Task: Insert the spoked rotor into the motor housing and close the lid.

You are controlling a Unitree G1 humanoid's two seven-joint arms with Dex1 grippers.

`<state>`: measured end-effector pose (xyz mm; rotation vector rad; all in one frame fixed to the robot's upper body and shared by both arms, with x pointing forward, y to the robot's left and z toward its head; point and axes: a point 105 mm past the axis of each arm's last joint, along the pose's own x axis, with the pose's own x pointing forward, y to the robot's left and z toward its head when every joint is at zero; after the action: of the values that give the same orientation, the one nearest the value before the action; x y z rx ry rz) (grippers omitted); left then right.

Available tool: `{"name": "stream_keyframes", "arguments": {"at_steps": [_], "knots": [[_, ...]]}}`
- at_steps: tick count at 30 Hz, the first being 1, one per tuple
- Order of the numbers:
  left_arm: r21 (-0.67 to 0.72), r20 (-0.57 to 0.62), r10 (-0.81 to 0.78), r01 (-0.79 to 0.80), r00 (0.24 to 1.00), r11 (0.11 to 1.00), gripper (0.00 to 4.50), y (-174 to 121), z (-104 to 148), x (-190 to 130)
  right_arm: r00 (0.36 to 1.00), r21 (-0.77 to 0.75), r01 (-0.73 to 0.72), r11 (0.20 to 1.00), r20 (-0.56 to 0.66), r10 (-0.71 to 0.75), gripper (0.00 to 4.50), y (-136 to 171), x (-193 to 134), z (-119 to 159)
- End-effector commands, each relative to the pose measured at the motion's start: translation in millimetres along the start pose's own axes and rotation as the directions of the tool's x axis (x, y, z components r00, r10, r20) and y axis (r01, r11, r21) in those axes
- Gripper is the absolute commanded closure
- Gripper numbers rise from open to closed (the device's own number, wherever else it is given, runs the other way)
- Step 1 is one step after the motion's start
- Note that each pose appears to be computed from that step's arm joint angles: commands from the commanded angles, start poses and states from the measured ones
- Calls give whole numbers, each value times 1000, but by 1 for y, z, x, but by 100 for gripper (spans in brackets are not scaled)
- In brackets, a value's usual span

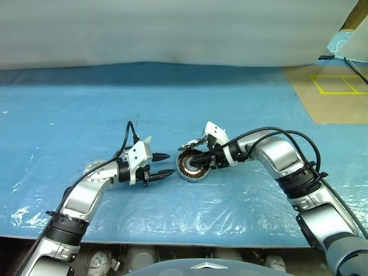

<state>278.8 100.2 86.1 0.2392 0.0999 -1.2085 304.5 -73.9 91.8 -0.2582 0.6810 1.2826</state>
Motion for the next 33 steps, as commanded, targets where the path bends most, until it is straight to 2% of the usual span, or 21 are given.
{"name": "stream_keyframes", "arguments": {"at_steps": [1,14,17,22,28,30,33], "knots": [[34,18,-2,1,1000,999,195,1,8,-1,994,-20,68,997,-84,-70,445,-12,0,-18],[30,22,-3,2,1000,1000,195,0,9,1,982,-40,80,996,-169,-85,445,-9,2,-25],[29,24,3,-4,1000,1000,195,0,9,1,984,-51,82,995,-157,-89,445,-9,3,-22],[9,28,34,-34,999,999,195,4,7,-10,996,57,-46,997,83,41,445,9,-9,15],[4,28,61,-61,998,998,195,11,13,-21,965,81,-152,985,228,130,445,31,-38,30],[5,23,76,-76,997,997,195,13,14,-26,962,85,-141,986,247,116,445,35,-45,29],[21,2,136,-136,991,991,195,25,16,-43,949,23,-27,999,316,19,445,38,-62,27]]}}
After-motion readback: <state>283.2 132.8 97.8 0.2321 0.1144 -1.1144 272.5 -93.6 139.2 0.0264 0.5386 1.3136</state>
